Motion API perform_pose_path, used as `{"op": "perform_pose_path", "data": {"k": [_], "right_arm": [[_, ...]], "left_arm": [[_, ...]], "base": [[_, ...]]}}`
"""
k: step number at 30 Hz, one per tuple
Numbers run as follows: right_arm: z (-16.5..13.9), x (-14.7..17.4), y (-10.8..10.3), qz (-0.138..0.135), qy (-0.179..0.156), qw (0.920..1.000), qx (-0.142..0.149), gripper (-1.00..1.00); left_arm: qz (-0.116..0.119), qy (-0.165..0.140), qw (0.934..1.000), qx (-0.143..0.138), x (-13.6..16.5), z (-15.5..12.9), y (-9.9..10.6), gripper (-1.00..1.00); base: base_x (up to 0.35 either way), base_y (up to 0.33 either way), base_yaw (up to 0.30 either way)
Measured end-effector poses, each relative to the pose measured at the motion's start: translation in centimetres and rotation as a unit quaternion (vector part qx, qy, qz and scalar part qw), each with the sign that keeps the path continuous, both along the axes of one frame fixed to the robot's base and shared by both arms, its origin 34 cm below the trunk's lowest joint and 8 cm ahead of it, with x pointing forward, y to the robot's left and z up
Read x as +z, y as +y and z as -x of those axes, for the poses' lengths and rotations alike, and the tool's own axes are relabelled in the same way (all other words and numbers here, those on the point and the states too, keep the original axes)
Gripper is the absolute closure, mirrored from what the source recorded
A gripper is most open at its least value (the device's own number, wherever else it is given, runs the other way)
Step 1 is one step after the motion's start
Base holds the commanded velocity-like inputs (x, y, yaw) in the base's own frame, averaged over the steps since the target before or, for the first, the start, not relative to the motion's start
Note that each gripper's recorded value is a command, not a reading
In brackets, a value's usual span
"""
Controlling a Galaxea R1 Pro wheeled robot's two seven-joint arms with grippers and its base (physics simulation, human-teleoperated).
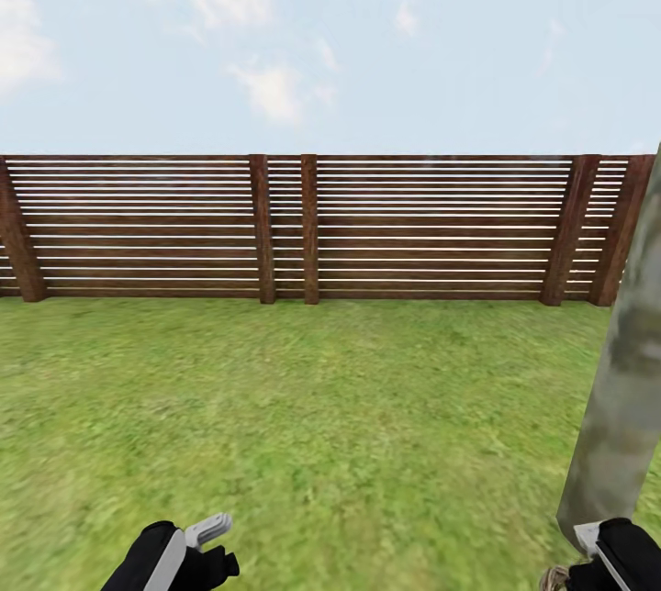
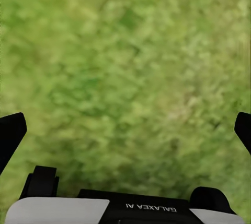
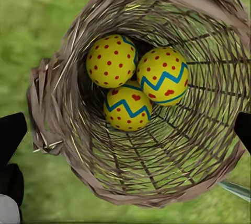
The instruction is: Take the three Easter eggs out of the wicker basket on the lawn in the garden, then place them on the lawn next to a single tree (choose any tree) so that all three eggs are next to the same tree and none are left in the basket.
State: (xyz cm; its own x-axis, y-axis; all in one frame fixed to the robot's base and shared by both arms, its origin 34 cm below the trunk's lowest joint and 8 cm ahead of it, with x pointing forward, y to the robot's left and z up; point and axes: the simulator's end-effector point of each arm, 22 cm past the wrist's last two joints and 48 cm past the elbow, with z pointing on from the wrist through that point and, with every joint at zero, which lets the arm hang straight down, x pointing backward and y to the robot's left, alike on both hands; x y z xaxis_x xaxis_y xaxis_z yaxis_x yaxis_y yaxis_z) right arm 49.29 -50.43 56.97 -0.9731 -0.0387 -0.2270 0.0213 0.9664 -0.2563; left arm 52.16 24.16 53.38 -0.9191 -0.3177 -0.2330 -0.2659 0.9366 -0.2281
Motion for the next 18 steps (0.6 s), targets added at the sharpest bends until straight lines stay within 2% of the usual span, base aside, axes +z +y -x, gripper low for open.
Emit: {"op": "perform_pose_path", "data": {"k": [14, 18], "right_arm": [[0.11, -0.38, 0.62, -0.004, 0.004, 1.0000, 0.003, -1.00], [0.12, -0.35, 0.62, -0.005, 0.003, 1.0000, 0.002, -1.00]], "left_arm": [[0.001, 0.001, 1.0000, 0.000, -0.09, 0.10, -0.07, -1.00], [0.001, 0.000, 1.0000, 0.000, -0.01, 0.04, 0.02, -1.00]], "base": [[0.001, 0.000, 0.000], [0.142, -0.122, 0.000]]}}
